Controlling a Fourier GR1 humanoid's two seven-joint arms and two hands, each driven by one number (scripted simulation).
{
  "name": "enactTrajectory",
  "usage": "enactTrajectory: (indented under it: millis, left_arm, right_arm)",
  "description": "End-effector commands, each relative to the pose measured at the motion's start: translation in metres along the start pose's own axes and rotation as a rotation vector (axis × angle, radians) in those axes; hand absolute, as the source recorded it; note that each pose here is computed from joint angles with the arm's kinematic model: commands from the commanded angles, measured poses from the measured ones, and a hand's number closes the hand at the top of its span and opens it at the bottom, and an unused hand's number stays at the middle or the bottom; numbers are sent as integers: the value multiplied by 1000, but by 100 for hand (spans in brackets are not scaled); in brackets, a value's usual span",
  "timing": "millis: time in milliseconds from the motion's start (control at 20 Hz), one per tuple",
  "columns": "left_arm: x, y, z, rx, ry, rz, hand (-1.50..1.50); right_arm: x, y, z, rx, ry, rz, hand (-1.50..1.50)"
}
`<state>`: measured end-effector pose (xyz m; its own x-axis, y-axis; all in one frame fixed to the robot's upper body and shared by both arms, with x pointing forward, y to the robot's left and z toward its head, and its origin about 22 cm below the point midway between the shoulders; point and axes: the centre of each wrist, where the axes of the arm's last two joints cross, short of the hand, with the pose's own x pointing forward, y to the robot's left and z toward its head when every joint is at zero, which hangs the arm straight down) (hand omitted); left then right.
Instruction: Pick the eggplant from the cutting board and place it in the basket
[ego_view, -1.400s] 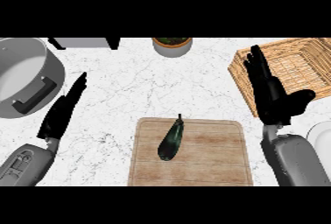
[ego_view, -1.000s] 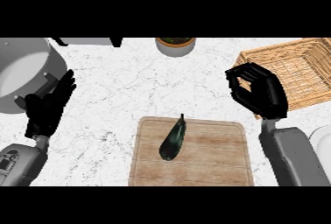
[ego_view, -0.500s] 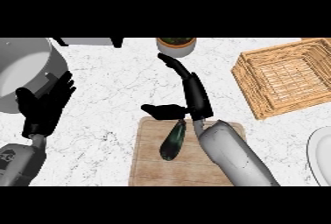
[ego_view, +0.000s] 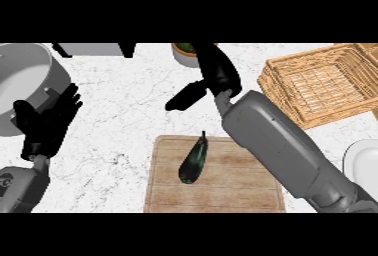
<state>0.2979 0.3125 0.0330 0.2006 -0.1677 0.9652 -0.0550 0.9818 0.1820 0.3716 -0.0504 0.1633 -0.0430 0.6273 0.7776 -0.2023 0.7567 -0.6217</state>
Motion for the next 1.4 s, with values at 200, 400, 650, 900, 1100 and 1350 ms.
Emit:
enactTrajectory:
  millis: [200, 400, 650, 900, 1100, 1350]
  left_arm:
    - [-1, 9, 8, 6, -12, 2, 0]
    - [9, 6, 3, 12, -5, 5, 0]
    - [-3, 0, 14, 21, 5, 14, 0]
    - [-8, 7, 11, 5, -5, 2, 0]
    - [-12, 2, 11, 19, -4, 1, 0]
    - [-7, 22, 0, -5, -9, 22, 0]
  right_arm:
    - [53, -90, -9, 46, 342, 281, -150]
    - [43, -117, -8, 276, 344, 256, -150]
    - [33, -142, 17, 358, 344, 217, -150]
    - [14, -141, 45, 347, 315, 73, -150]
    - [-24, -135, 74, 236, 264, 21, -150]
    - [-40, -102, 104, 238, 236, -17, -150]
